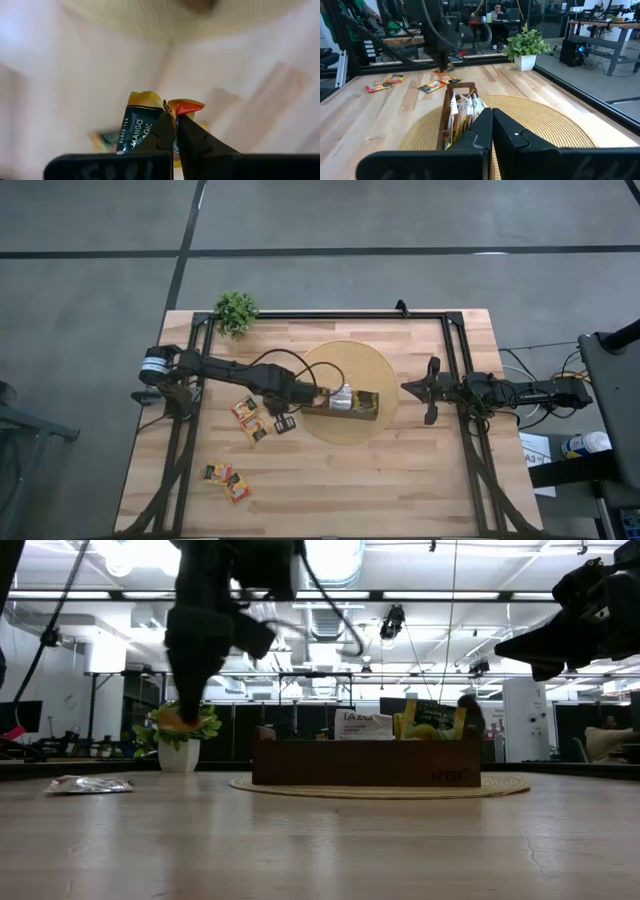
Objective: Pick & Place Tea
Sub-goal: Put the orange tea bag into the left section of the wooden organizer
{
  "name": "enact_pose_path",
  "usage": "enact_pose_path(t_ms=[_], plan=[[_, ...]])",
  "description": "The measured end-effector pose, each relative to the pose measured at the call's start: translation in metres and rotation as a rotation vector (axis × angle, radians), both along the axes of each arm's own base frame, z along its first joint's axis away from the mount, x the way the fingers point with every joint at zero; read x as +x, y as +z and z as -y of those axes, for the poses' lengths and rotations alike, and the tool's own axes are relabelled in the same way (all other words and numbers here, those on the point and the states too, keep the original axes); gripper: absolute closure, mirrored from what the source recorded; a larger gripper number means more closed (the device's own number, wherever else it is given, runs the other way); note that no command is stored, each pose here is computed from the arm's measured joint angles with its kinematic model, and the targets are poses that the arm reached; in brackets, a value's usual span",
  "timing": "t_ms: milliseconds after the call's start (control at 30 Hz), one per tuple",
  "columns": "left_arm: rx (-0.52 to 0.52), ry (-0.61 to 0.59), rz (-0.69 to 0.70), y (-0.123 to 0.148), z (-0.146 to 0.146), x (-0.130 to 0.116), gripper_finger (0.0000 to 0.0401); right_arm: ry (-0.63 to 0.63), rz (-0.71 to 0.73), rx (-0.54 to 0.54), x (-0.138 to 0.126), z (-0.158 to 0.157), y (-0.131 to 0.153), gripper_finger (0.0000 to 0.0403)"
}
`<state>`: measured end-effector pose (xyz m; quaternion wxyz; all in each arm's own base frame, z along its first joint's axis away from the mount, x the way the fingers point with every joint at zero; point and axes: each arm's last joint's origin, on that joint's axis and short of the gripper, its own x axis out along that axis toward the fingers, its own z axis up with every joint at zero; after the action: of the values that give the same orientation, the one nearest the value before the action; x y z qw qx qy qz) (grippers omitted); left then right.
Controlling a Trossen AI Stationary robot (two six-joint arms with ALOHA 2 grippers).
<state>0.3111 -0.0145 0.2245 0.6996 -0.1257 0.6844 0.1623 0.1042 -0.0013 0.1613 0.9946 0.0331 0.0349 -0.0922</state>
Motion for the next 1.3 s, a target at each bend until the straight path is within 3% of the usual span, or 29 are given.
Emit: enact_pose_path(t_ms=[200,333,833,1300], plan=[[0.231,-0.198,0.096,0.022,-0.006,0.014,0.0396,0.000,0.000,0.000,0.000,0.000,0.000,0.0394],[0.318,-0.284,0.161,0.030,-0.008,0.023,0.0396,0.000,0.000,0.000,0.000,0.000,0.000,0.0394],[0.349,-0.508,0.327,0.029,-0.007,0.047,0.0396,0.000,-0.001,0.000,0.000,0.000,0.000,0.0394],[0.301,-0.536,0.253,-0.016,-0.007,0.070,0.0396,0.000,0.000,0.000,0.000,0.000,0.000,0.0394]])
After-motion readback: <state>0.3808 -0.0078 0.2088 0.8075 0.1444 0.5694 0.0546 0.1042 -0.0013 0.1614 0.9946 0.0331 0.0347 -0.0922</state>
